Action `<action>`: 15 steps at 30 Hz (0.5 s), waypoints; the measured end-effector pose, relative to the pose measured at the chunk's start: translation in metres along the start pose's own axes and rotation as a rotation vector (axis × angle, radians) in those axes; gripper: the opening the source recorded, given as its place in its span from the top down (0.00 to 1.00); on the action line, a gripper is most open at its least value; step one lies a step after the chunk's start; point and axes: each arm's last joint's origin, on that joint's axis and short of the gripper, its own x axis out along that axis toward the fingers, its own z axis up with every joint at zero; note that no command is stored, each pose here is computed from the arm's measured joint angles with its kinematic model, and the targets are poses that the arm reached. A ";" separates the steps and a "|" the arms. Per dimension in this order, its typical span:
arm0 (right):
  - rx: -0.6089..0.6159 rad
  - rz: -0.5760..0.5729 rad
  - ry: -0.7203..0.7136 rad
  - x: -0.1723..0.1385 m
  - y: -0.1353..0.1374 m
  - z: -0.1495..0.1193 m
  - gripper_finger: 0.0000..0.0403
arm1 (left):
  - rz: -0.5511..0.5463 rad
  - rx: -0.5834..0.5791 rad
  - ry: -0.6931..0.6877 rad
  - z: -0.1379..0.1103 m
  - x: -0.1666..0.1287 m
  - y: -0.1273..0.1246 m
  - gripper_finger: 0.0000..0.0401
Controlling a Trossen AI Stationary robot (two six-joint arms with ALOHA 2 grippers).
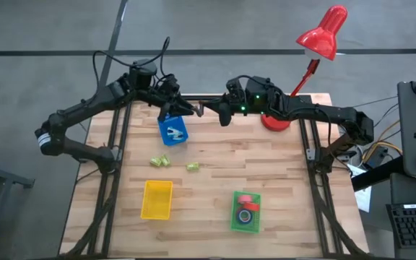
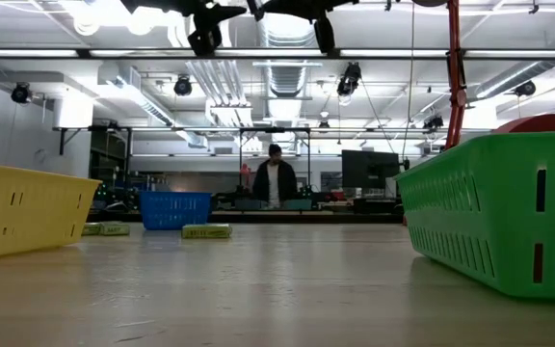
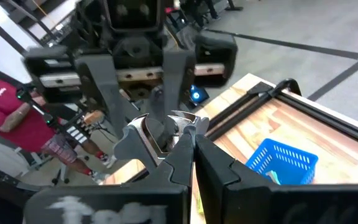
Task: Pick and place Stapler, Stapler remover, tape
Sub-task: Put the gray staple remover into the blue bin
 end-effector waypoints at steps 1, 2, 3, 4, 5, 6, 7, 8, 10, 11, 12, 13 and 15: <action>0.000 -0.003 0.005 0.000 0.000 0.000 0.98 | -0.002 -0.002 -0.003 0.000 0.000 0.000 0.63; 0.001 -0.004 0.006 0.000 -0.001 -0.001 0.98 | -0.003 -0.002 -0.006 0.001 0.000 0.000 0.63; 0.001 -0.005 0.007 0.000 -0.001 -0.001 0.98 | -0.003 0.000 -0.008 0.001 -0.001 -0.001 0.63; 0.001 -0.006 0.008 0.000 -0.001 -0.002 0.98 | -0.003 0.000 -0.009 0.001 -0.001 -0.001 0.63; 0.001 -0.007 0.010 0.000 -0.002 -0.002 0.98 | -0.004 0.001 -0.009 0.001 -0.001 -0.002 0.64; 0.001 -0.006 0.009 0.000 -0.001 -0.002 0.98 | -0.005 0.002 -0.008 0.001 -0.001 -0.002 0.64; 0.001 -0.006 0.010 0.000 -0.002 -0.002 0.98 | -0.008 0.002 -0.008 0.001 -0.001 -0.002 0.64; 0.002 -0.006 0.009 0.000 -0.002 -0.002 0.98 | -0.008 0.001 -0.007 0.001 -0.001 -0.002 0.64; 0.003 -0.006 0.009 0.000 -0.002 -0.002 0.98 | -0.008 0.000 -0.006 0.001 -0.001 -0.002 0.65; 0.003 -0.006 0.008 0.000 -0.002 -0.002 0.98 | -0.008 0.001 -0.006 0.001 -0.001 -0.002 0.66; 0.003 -0.006 0.009 0.000 -0.002 -0.002 0.98 | -0.008 0.001 -0.006 0.001 -0.001 -0.002 0.67; 0.003 -0.006 0.009 0.000 -0.002 -0.002 0.98 | -0.008 0.001 -0.006 0.001 -0.002 -0.002 0.68; 0.004 -0.006 0.009 0.000 -0.002 -0.002 0.98 | -0.007 -0.002 -0.004 0.001 -0.002 -0.002 0.71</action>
